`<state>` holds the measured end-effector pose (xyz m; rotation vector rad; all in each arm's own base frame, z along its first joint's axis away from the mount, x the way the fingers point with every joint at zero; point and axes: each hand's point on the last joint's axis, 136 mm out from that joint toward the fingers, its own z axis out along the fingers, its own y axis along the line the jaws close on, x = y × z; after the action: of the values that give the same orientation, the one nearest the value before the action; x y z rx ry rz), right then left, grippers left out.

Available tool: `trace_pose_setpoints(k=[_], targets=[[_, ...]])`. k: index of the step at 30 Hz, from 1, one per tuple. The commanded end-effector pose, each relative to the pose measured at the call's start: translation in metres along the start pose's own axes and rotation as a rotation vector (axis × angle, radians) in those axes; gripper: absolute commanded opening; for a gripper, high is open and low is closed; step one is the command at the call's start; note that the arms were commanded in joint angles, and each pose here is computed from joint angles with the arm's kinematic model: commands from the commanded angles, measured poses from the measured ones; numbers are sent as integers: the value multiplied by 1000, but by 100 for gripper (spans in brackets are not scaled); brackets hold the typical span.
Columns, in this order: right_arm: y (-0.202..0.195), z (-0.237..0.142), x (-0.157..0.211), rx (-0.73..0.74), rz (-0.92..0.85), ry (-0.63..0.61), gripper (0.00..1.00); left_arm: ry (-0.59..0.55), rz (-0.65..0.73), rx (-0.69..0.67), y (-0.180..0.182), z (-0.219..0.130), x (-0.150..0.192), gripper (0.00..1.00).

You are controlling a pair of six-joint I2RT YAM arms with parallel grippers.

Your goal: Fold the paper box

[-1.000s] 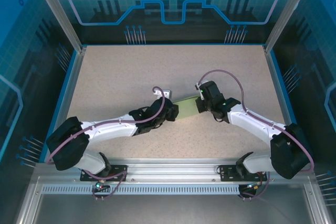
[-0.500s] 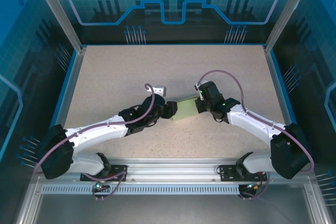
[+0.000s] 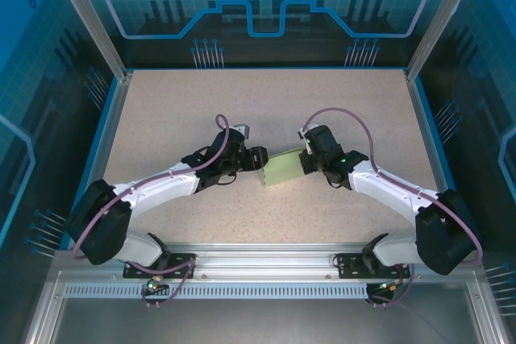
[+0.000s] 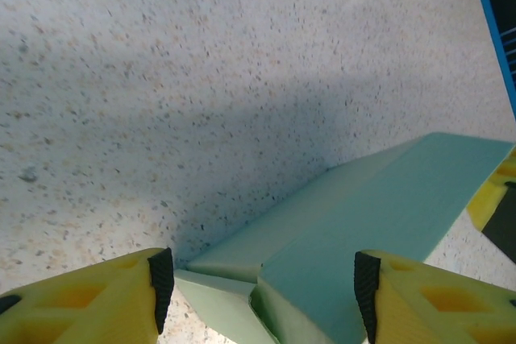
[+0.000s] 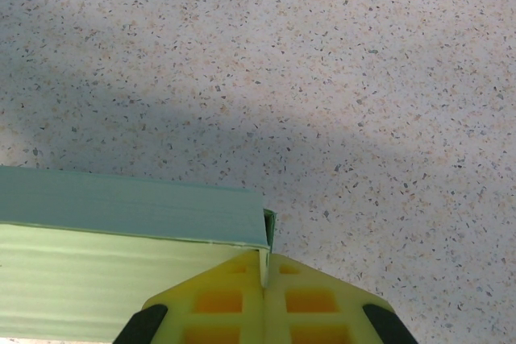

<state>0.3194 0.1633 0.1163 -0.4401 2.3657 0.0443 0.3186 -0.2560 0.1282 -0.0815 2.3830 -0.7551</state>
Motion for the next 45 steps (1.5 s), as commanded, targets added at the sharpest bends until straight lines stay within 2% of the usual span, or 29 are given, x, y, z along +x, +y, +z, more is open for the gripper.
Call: trace_pose_setpoints(k=[1, 9, 19, 33, 40, 45], targets=[[6, 3, 34, -13, -48, 118, 0, 38, -29, 40, -8, 4, 4, 62], [6, 1, 33, -14, -44, 116, 0, 99, -36, 32, 2, 13, 26, 60], [2, -12, 21, -4, -42, 88, 7, 148, -15, -31, 24, 22, 57, 56], [-1, -40, 10, -35, -56, 74, 29, 165, 33, -78, 32, 30, 67, 54], [-6, -68, -17, -182, 42, 9, 42, 159, 46, -81, 30, 30, 66, 54], [-6, -58, -31, -336, 152, 25, 47, 156, 52, -75, 27, 30, 64, 54]])
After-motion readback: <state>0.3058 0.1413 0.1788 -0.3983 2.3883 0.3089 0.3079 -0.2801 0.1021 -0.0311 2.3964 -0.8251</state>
